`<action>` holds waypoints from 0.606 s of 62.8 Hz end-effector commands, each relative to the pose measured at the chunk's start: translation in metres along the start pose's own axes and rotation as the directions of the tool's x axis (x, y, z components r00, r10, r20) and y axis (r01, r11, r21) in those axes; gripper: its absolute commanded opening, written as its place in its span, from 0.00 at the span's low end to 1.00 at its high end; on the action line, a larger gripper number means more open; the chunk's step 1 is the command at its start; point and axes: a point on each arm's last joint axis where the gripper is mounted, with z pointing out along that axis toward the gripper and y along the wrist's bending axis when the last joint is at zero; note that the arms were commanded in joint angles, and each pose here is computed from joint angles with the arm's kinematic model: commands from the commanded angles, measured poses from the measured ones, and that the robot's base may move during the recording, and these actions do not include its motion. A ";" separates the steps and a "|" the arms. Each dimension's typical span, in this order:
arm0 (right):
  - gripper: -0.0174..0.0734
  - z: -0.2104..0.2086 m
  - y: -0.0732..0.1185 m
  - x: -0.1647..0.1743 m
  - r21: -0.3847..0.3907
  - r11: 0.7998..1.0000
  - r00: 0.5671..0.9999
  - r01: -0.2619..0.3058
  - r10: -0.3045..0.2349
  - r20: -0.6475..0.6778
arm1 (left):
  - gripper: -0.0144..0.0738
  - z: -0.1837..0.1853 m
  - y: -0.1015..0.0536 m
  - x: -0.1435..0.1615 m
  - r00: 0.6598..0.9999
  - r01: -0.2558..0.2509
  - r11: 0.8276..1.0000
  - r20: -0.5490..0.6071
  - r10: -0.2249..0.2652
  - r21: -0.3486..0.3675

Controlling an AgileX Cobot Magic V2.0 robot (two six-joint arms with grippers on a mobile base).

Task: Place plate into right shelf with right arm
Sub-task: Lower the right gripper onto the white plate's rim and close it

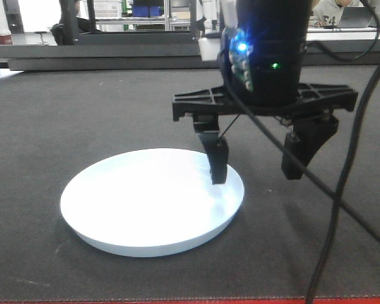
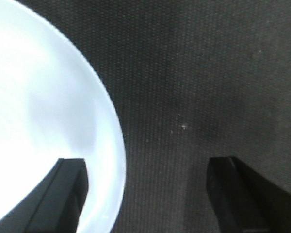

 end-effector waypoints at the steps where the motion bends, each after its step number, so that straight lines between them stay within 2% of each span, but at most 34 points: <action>1: 0.85 -0.019 0.005 -0.005 -0.049 0.999 0.998 -0.005 0.008 0.066 | 0.11 0.000 0.001 -0.005 0.997 0.002 1.000 0.082 -0.001 -0.006; 10: 0.80 -0.009 0.008 -0.007 -0.050 0.999 0.998 -0.005 0.008 0.062 | 0.11 0.000 0.001 -0.005 0.997 0.002 1.000 0.082 -0.001 -0.006; 17: 0.71 -0.007 0.009 -0.007 -0.052 0.999 0.998 -0.010 0.013 0.057 | 0.11 0.000 0.001 -0.005 0.997 0.002 1.000 0.082 -0.001 -0.006; 28: 0.49 -0.007 0.008 -0.007 -0.052 0.999 0.998 -0.011 0.014 0.057 | 0.11 0.000 0.001 -0.005 0.997 0.002 1.000 0.082 -0.001 -0.006; 37: 0.24 -0.007 0.008 -0.007 -0.048 0.999 0.998 -0.010 0.013 0.053 | 0.11 0.000 0.001 -0.005 0.997 0.002 1.000 0.082 -0.001 -0.006; 38: 0.24 -0.007 0.008 -0.007 -0.047 0.999 0.999 -0.010 0.013 0.053 | 0.11 0.000 0.001 -0.005 0.997 0.002 1.000 0.082 -0.001 -0.006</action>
